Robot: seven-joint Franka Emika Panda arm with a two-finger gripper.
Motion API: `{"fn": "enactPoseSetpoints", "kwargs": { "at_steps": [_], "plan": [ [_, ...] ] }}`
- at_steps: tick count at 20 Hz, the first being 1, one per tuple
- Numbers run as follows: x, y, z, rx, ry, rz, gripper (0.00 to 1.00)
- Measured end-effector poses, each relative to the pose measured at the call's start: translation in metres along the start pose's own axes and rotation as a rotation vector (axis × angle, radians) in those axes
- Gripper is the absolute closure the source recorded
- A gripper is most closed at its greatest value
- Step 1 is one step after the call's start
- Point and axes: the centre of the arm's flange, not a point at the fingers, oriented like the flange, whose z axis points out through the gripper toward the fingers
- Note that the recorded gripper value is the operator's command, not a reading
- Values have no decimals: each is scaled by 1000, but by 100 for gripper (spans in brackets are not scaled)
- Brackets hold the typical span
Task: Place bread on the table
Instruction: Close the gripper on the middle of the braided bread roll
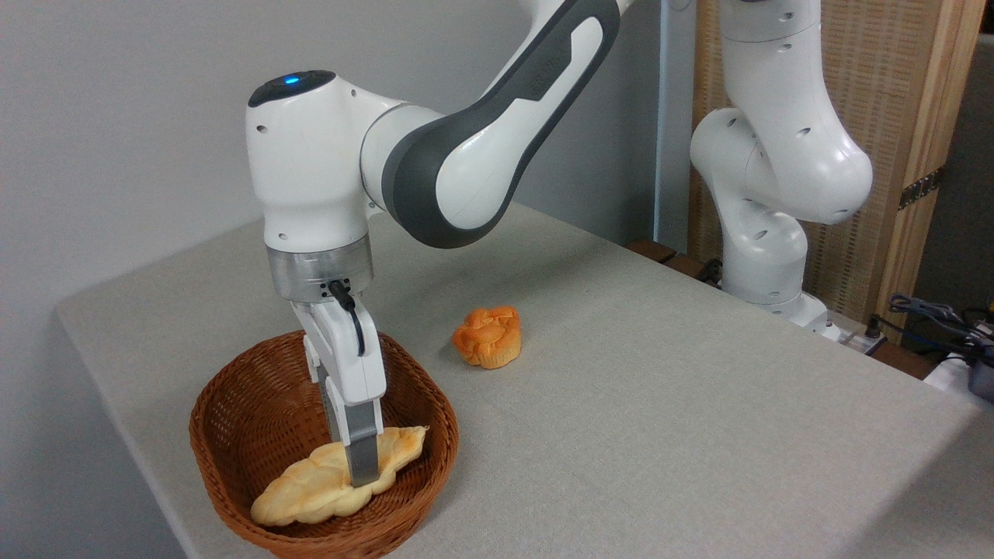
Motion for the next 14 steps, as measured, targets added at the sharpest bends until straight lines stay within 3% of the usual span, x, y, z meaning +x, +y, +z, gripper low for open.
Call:
{"fn": "enactPoseSetpoints", "kwargs": {
  "at_steps": [4,14],
  "plan": [
    [0,0,0,1,1,1,98],
    [1,-1,-5,-2,19,-13,100]
  ]
}}
